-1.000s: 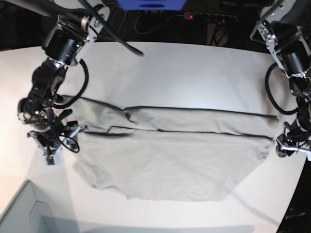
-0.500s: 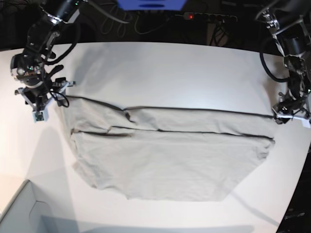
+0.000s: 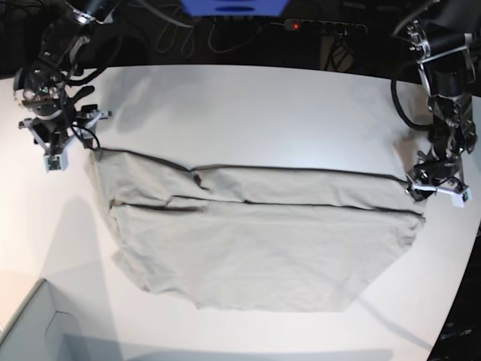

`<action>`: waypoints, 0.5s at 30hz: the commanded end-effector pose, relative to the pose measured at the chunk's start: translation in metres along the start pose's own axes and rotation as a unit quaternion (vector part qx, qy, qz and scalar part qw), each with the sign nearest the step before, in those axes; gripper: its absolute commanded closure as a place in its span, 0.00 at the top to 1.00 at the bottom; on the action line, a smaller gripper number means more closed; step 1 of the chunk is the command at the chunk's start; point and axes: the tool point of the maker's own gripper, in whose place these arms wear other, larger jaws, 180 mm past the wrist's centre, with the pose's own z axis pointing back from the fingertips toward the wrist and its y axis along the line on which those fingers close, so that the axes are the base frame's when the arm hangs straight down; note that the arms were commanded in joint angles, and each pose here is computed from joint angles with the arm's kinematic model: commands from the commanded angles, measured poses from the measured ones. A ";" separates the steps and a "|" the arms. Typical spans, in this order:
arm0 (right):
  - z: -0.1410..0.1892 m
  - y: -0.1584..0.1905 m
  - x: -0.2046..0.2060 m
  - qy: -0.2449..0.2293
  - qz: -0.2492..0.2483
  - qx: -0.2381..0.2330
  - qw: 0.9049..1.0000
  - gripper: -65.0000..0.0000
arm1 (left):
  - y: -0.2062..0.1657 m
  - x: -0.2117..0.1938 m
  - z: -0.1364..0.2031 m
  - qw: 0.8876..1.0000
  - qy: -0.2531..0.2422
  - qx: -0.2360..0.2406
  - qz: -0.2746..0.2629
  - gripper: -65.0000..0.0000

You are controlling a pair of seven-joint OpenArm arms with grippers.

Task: Layout the t-shirt on the table in an organized manner, then fold the t-shirt properly
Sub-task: 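Regrasp the folded shirt edge with both grippers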

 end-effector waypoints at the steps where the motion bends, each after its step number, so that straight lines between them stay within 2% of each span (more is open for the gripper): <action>1: 0.003 -0.007 0.018 -0.028 0.004 -0.007 1.000 0.51 | -0.001 0.021 0.000 1.000 -0.022 -0.004 -0.002 0.35; 5: 0.000 -0.005 0.029 -0.038 0.001 -0.004 0.999 0.51 | -0.002 0.021 0.000 1.000 -0.023 -0.004 -0.001 0.00; 15: -0.038 0.034 0.040 -0.026 -0.015 0.061 0.998 0.51 | -0.003 0.025 0.000 1.000 -0.025 -0.007 -0.003 0.00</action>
